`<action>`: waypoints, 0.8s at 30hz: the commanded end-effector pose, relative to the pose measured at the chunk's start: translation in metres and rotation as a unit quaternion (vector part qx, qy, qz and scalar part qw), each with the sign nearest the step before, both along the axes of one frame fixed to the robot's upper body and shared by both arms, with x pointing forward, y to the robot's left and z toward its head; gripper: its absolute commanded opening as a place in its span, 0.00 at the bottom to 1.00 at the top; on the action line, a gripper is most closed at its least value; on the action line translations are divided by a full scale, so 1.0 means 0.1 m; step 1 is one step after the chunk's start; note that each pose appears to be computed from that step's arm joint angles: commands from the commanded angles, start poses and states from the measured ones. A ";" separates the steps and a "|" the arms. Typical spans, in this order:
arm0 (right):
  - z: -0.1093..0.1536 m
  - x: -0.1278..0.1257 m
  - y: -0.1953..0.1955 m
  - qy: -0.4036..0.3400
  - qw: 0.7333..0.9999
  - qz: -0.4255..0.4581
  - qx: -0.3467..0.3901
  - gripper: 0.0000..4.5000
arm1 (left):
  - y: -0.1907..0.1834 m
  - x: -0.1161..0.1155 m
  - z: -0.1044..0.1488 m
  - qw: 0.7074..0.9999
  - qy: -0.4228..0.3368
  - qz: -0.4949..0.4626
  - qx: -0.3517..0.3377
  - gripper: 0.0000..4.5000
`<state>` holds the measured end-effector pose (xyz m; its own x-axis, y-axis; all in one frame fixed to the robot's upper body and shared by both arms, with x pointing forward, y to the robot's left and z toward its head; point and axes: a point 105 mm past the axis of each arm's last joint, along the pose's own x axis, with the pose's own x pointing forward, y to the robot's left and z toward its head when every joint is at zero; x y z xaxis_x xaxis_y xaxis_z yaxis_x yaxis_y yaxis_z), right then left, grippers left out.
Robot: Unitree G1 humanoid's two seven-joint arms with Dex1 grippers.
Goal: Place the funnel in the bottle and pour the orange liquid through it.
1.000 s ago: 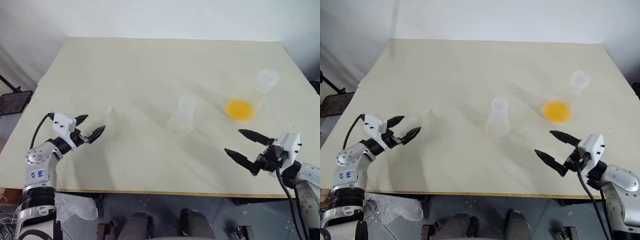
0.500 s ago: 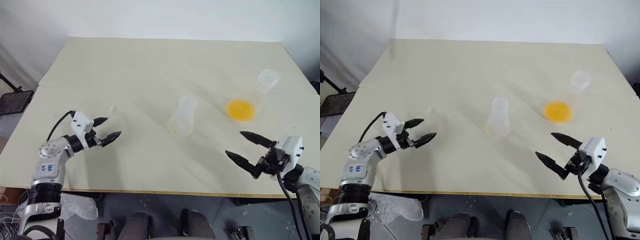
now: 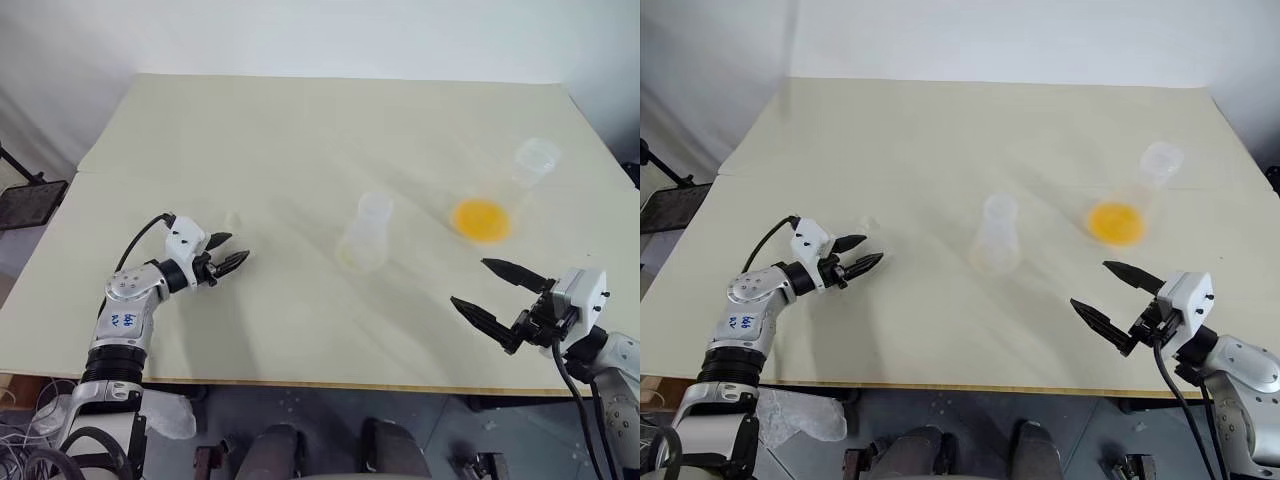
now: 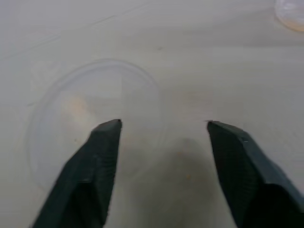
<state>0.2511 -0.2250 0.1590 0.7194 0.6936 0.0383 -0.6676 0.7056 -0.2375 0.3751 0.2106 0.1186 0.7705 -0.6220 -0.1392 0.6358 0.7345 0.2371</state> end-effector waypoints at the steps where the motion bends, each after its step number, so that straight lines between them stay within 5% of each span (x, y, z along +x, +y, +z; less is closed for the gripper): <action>1: 0.13 -0.04 0.02 -0.026 1.000 0.001 -0.002 1.00 | 0.03 0.04 0.06 1.000 -0.004 0.005 0.005 0.37; 6: 0.13 -0.04 0.03 -0.027 1.000 -0.001 -0.003 1.00 | 0.12 0.07 0.09 1.000 -0.006 0.013 0.013 0.00; 16: 0.16 -0.02 0.04 -0.032 0.999 -0.006 -0.003 1.00 | 0.18 -0.01 0.29 0.999 -0.027 -0.017 -0.001 0.00; 24: 0.18 -0.03 0.07 -0.040 0.999 0.001 -0.011 1.00 | -0.19 -0.10 0.86 0.983 -0.076 -0.162 -0.034 0.00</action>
<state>0.2515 -0.2213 0.1660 0.7276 0.6838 0.0560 -0.6503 0.7133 -0.2615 0.3696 0.1976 0.1855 0.5930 -0.8051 -0.0125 0.7782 0.5691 0.2657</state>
